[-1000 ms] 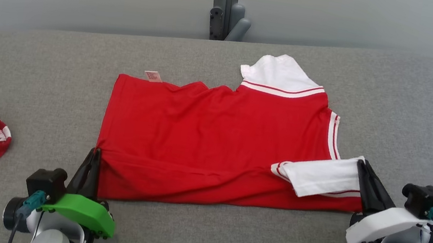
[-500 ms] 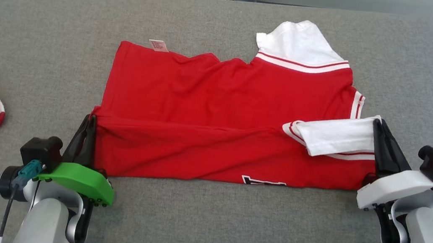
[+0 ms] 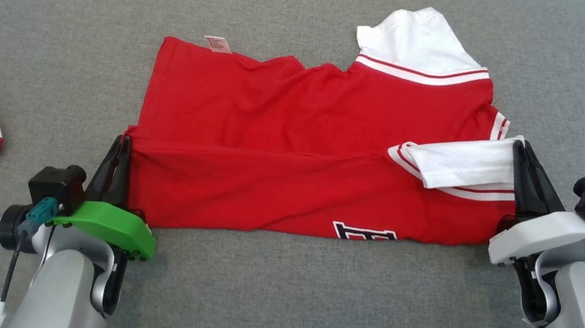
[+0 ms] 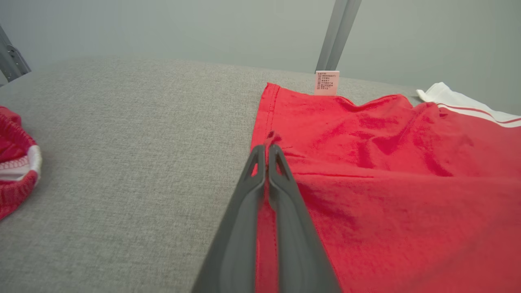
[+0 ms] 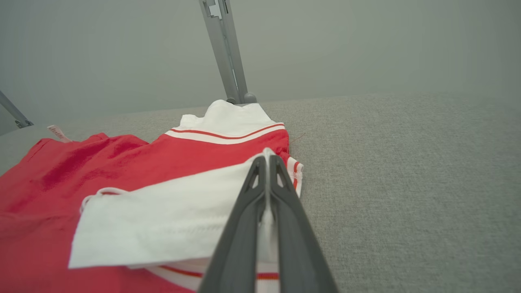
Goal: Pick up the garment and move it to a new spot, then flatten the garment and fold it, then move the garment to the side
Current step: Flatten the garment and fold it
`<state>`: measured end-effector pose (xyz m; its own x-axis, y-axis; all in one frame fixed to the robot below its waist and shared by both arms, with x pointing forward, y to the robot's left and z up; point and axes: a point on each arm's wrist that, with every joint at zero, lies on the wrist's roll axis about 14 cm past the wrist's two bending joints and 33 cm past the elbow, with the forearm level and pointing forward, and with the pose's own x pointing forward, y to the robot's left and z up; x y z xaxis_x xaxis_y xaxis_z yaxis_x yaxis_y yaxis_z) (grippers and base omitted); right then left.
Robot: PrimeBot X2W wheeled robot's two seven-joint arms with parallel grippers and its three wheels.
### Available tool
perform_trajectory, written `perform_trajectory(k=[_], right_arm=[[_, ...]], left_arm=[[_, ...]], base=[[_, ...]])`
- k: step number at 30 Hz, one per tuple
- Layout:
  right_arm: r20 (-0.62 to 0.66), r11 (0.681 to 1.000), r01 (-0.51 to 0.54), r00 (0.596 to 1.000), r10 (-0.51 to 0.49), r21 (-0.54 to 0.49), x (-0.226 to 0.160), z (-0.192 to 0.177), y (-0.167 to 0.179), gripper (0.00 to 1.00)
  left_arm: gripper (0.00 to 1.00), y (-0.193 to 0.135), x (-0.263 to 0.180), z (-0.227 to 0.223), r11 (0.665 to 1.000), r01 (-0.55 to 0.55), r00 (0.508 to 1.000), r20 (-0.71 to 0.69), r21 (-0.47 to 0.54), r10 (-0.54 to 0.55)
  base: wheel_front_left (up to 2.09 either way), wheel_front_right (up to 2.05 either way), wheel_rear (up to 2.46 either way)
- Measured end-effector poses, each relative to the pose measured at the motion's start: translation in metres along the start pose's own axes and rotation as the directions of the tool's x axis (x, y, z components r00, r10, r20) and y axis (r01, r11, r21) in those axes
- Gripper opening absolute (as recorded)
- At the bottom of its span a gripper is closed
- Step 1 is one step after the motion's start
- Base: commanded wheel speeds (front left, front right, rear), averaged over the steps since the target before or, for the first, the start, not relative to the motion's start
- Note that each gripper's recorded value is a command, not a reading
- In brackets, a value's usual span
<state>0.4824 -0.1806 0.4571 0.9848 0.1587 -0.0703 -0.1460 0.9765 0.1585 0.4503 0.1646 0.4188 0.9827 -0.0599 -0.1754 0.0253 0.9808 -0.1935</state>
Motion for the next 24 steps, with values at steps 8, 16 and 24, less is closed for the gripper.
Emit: perform_trajectory(k=[8,16,24], right_arm=[[-0.002,1.0,-0.001,1.0,0.001,-0.015,0.008,-0.002,0.0,0.0],[-0.022,1.0,0.002,1.0,-0.002,-0.017,0.012,-0.009,0.0,1.0],[0.057,0.999,0.05,0.997,-0.049,-0.02,0.005,0.014,-0.01,1.0]], left_arm=[[0.0,0.006,0.006,0.002,1.0,-0.016,1.0,0.006,0.003,0.016],[1.0,0.004,0.01,-0.002,1.0,-0.002,1.0,-0.006,0.011,0.002],[1.0,0.009,0.006,0.015,0.999,-0.034,0.998,0.053,-0.003,0.034]], base=[[0.0,0.0,0.0],[0.0,0.0,0.0],[0.0,0.0,0.0]])
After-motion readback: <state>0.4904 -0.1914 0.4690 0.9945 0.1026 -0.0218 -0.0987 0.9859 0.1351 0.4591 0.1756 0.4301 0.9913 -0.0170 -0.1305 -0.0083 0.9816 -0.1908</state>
